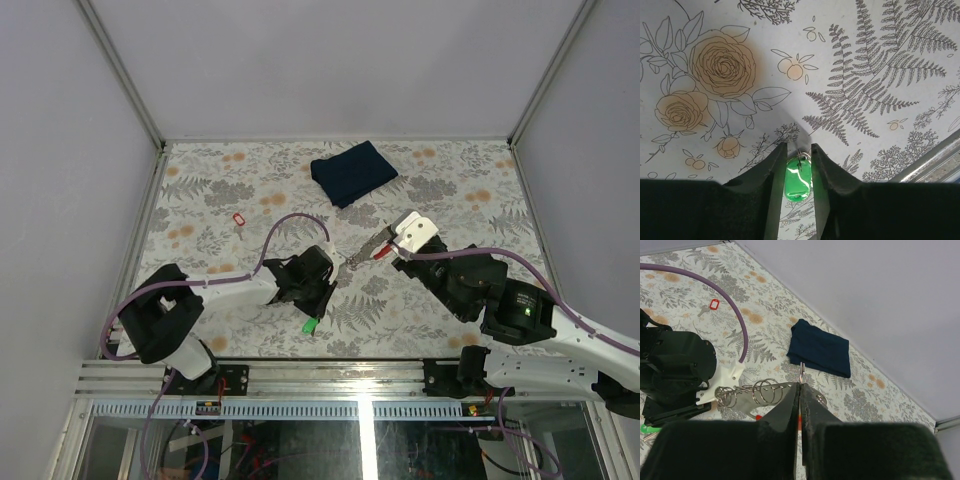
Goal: Put the keys on the keyring
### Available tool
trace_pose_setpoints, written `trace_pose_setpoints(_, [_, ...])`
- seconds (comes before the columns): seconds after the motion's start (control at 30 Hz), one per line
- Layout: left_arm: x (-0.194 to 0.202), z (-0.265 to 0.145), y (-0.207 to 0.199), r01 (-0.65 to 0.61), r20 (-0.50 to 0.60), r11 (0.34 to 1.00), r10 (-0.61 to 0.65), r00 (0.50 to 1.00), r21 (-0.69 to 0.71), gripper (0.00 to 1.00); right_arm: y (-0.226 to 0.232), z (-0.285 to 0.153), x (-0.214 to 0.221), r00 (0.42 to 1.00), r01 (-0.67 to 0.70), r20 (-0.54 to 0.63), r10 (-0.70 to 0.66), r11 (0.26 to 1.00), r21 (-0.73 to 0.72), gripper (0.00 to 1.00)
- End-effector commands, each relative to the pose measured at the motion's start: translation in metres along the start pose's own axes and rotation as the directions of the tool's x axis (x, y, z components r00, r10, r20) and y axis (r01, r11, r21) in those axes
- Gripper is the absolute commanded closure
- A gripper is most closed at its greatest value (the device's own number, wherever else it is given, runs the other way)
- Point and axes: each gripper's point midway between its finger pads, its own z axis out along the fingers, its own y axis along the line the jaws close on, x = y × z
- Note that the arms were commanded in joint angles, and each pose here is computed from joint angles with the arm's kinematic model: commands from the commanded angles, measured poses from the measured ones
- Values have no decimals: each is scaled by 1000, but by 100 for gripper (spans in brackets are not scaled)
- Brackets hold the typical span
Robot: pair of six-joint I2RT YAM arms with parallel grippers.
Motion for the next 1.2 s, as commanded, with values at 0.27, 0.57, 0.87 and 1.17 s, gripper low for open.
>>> trace_pose_setpoints(0.27, [-17, -12, 0, -4, 53, 1000, 5, 999, -13, 74, -5, -2, -15, 998, -41, 47, 40, 999, 14, 98])
trace_pose_setpoints(0.57, [-9, -10, -3, -3, 24, 1000, 3, 1000, 4, 77, -5, -2, -14, 998, -42, 45, 42, 999, 13, 98])
trace_pose_setpoints(0.87, [-5, -10, -4, -5, 3, 1000, 5, 1000, 12, 78, -4, -1, -13, 998, -42, 42, 41, 999, 13, 98])
trace_pose_setpoints(1.17, [-1, -9, -6, -5, -13, 1000, 5, 1000, 23, 84, -3, -1, -12, 998, -43, 42, 42, 999, 11, 98])
